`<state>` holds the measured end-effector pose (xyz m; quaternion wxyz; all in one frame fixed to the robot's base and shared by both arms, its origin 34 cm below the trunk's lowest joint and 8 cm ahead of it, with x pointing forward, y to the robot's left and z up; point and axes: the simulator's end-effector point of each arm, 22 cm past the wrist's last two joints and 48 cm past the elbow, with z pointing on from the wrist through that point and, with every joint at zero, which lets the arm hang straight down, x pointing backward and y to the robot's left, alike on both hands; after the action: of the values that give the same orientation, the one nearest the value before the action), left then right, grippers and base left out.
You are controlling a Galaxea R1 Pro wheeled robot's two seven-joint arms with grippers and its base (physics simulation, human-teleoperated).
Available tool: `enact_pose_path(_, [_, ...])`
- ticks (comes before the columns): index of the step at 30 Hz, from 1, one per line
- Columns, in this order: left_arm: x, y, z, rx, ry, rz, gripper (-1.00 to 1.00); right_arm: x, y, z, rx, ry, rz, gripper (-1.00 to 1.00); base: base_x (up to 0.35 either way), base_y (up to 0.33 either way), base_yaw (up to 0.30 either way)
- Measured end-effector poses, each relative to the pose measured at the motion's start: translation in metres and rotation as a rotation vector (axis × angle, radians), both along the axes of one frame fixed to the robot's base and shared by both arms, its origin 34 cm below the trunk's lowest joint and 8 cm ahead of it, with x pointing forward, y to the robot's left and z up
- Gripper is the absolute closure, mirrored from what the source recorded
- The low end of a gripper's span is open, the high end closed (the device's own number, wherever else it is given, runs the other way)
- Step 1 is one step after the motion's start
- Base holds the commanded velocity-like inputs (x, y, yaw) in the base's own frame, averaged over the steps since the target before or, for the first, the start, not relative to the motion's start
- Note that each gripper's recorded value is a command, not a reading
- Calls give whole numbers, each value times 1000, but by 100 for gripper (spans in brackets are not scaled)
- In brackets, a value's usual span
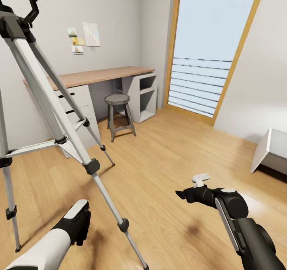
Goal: Attach the digital camera to the camera tripod in the bedroom.
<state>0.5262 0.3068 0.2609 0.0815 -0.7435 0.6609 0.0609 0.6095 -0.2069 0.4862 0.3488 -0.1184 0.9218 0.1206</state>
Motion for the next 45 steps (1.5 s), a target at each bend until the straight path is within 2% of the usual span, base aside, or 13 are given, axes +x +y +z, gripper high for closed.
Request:
enact_pose_path(10, [18,24,11,25,-36,14,-100,0,0,0,0,0,0,-100,9,3,0])
enact_pose_path(17, [30,52,22,54,-57,29,-100,0,0,0,1,1,1,-100,2,1,0])
enact_pose_path(22, [45,65,32,64,-78,-2,-100,0,0,0,0,1,0,-100,0,0,0])
enact_pose_path(29, [62,65,40,62,-107,-45,-100,0,0,0,0,0,0,-100,0,0,0])
enact_pose_path(33, [67,64,43,61,-120,-51,-100,0,0,0,0,0,0,-100,0,0,0])
enact_pose_path(45, [70,68,50,67,-121,-4,-100,-1,0,-1,1,1,1,-100,0,0,0])
